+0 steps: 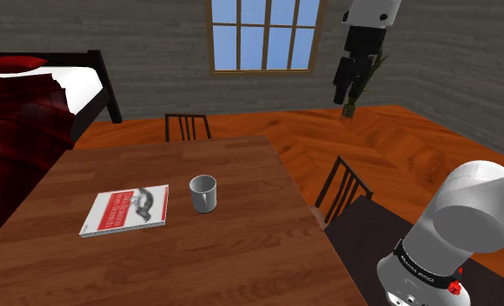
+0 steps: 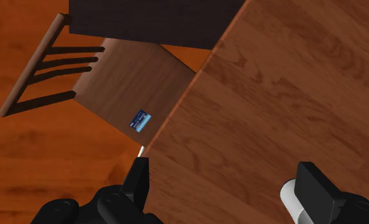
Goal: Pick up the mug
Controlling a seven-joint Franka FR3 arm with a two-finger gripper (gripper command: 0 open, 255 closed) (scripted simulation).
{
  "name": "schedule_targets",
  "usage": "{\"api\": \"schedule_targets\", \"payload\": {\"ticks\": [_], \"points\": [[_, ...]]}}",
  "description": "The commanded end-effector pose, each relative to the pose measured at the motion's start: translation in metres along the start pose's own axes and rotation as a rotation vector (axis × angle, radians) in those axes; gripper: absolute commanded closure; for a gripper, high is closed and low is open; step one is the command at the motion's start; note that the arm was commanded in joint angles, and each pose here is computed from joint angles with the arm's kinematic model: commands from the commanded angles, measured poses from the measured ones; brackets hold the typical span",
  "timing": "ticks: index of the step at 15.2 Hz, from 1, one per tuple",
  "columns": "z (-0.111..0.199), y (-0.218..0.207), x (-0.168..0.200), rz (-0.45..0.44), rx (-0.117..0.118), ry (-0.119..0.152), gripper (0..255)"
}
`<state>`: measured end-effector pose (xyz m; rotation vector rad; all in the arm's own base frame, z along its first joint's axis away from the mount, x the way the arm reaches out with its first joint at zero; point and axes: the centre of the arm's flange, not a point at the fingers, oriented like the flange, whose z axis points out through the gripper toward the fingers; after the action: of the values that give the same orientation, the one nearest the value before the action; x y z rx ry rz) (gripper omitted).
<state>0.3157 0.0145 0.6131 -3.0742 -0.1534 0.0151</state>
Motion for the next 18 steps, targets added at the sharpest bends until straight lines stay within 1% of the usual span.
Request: {"api": "schedule_targets", "payload": {"ticks": [1,18], "points": [[0.000,0.000,0.000,0.000,0.000,0.000,0],[0.148,-0.095,0.132,-0.058,0.008,0.037,0]]}}
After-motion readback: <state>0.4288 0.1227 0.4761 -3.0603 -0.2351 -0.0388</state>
